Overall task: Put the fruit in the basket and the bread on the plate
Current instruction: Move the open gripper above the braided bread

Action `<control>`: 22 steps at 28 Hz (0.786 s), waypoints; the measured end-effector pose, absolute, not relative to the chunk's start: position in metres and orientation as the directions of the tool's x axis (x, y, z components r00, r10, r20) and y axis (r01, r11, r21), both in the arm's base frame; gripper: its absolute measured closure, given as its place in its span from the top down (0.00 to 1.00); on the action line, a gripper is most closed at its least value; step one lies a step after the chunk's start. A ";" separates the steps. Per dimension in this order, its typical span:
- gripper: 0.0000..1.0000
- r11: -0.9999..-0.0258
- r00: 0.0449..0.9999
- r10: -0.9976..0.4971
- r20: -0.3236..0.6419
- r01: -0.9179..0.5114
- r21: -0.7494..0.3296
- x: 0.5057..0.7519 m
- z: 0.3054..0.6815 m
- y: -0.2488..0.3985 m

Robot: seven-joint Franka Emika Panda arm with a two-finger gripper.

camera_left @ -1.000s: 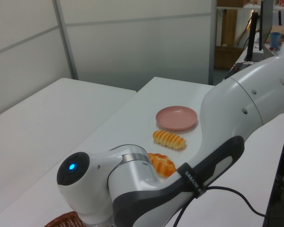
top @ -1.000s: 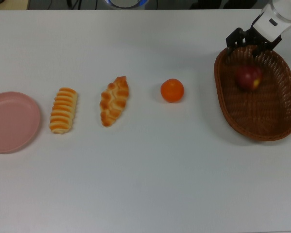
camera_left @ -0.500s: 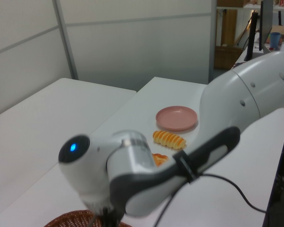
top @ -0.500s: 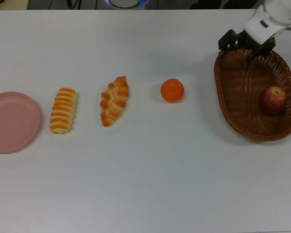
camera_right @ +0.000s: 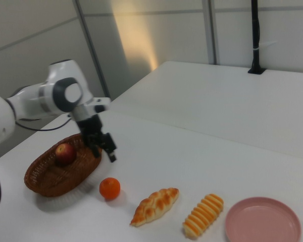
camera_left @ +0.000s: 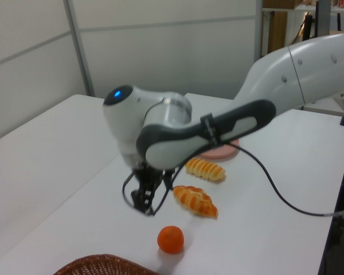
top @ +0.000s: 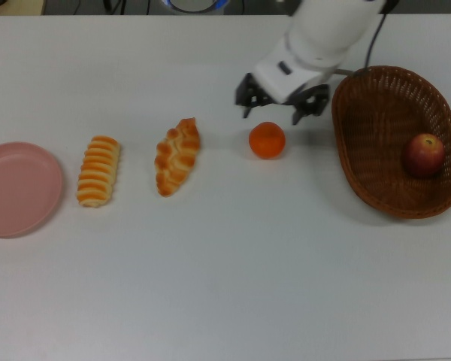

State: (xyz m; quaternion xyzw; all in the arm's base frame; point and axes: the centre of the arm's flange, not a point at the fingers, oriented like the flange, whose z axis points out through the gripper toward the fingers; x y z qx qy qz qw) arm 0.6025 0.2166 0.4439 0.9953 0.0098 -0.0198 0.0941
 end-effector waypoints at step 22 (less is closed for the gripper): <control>1.00 -0.958 0.964 -0.258 0.066 -0.264 0.108 0.648 0.386 0.051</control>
